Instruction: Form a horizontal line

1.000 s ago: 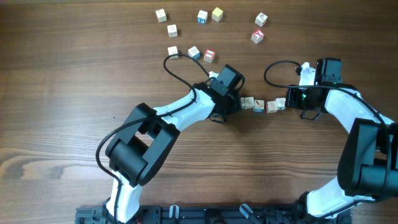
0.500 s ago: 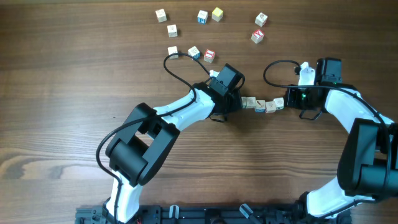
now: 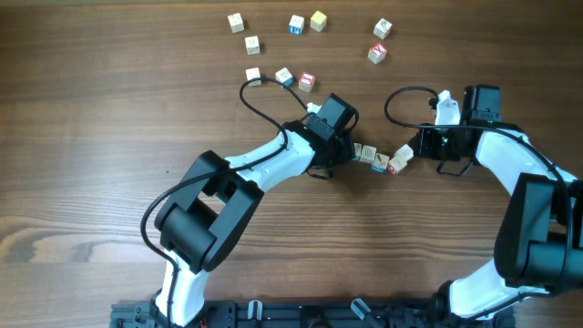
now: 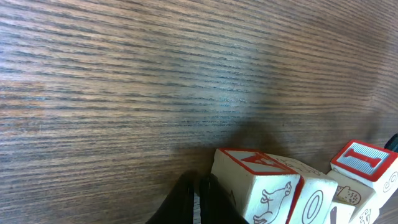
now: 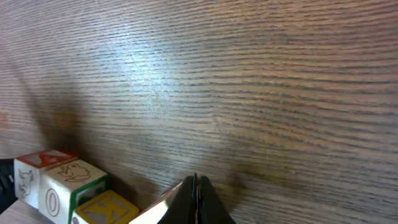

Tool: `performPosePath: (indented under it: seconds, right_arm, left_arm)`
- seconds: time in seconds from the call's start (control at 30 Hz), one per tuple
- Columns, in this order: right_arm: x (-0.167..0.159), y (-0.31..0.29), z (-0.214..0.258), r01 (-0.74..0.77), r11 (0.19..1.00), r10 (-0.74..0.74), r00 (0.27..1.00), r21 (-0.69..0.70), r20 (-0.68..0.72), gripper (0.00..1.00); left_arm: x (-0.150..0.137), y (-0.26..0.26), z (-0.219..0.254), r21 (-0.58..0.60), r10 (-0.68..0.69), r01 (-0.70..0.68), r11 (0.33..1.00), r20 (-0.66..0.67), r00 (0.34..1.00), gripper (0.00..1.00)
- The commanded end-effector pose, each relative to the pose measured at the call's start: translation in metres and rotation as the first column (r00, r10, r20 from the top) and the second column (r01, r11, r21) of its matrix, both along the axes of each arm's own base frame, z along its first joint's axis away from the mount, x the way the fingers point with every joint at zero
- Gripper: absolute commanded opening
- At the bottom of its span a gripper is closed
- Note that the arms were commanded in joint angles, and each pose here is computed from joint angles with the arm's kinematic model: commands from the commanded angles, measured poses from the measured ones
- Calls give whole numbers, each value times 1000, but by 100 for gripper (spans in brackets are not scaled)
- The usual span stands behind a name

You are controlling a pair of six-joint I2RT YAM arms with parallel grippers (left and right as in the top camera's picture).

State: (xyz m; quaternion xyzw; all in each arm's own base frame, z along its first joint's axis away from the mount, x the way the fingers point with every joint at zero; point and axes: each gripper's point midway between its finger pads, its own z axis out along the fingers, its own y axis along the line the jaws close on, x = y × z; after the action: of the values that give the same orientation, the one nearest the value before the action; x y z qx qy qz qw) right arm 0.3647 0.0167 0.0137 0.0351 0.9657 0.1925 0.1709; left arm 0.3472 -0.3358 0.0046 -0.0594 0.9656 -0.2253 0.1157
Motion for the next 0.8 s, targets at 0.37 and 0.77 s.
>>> performPosePath:
  seconds: [0.37,0.77]
  right_arm:
    - [-6,-40,-19,171,965,-187,980,-197,-66,18]
    - [-75,-57,-32,309,887,-422,846,-344,-326,4]
  left_arm:
    - [-8,13,-16,64,21,-19,998,-35,999,11]
    - [20,93,-27,176,203,-185,967,-94,975,9]
